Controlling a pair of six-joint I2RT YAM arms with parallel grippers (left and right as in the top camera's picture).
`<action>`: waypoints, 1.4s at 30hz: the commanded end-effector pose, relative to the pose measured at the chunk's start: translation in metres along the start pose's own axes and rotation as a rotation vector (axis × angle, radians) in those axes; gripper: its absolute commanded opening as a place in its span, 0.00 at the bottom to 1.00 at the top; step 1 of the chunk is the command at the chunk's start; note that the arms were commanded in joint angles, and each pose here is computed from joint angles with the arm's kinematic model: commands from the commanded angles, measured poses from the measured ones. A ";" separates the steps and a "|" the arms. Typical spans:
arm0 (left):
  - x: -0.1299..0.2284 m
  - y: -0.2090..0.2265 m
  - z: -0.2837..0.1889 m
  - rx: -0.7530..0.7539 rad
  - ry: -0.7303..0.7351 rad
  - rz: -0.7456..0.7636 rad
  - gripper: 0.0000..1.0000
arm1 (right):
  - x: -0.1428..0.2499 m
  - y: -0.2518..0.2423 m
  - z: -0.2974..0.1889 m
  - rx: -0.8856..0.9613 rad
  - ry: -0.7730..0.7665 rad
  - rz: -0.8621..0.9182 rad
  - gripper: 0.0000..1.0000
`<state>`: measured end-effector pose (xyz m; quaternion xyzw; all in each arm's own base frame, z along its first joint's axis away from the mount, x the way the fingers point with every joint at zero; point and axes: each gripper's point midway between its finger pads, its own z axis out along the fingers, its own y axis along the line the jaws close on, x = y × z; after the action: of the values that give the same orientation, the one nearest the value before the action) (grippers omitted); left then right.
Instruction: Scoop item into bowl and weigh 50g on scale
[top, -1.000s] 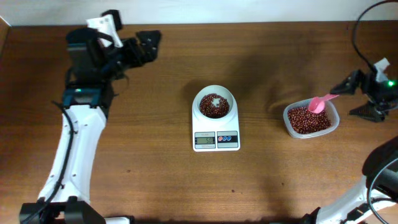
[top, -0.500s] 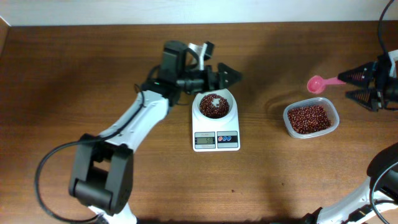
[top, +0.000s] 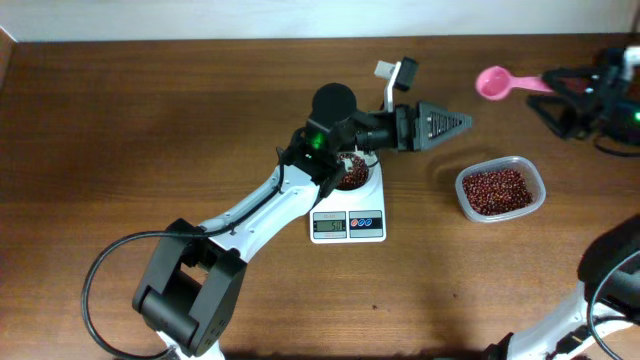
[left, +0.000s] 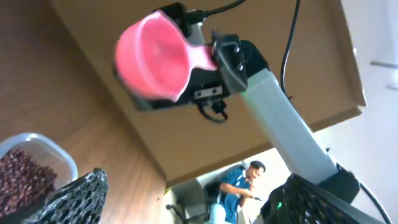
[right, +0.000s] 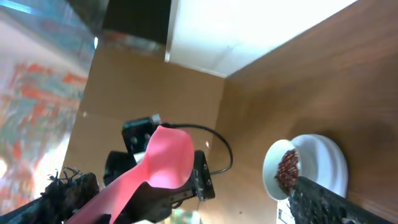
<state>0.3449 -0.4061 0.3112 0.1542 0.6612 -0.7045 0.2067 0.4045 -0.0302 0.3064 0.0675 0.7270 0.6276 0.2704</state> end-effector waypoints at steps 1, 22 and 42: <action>-0.023 -0.001 0.000 -0.025 -0.125 -0.019 0.93 | 0.010 0.023 0.027 -0.068 0.048 -0.071 0.99; 0.022 0.065 0.000 -0.279 0.019 0.016 0.99 | 0.043 -0.023 0.051 0.222 0.283 -0.174 0.99; -0.055 0.125 -0.261 -1.022 -0.121 -0.078 0.99 | 0.021 -0.132 0.104 1.265 0.709 -0.900 0.61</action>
<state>0.4380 -0.1635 0.2115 -0.0266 0.9015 -0.3505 0.2523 0.4621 0.0525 0.1728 -0.2000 0.9628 0.0263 0.1795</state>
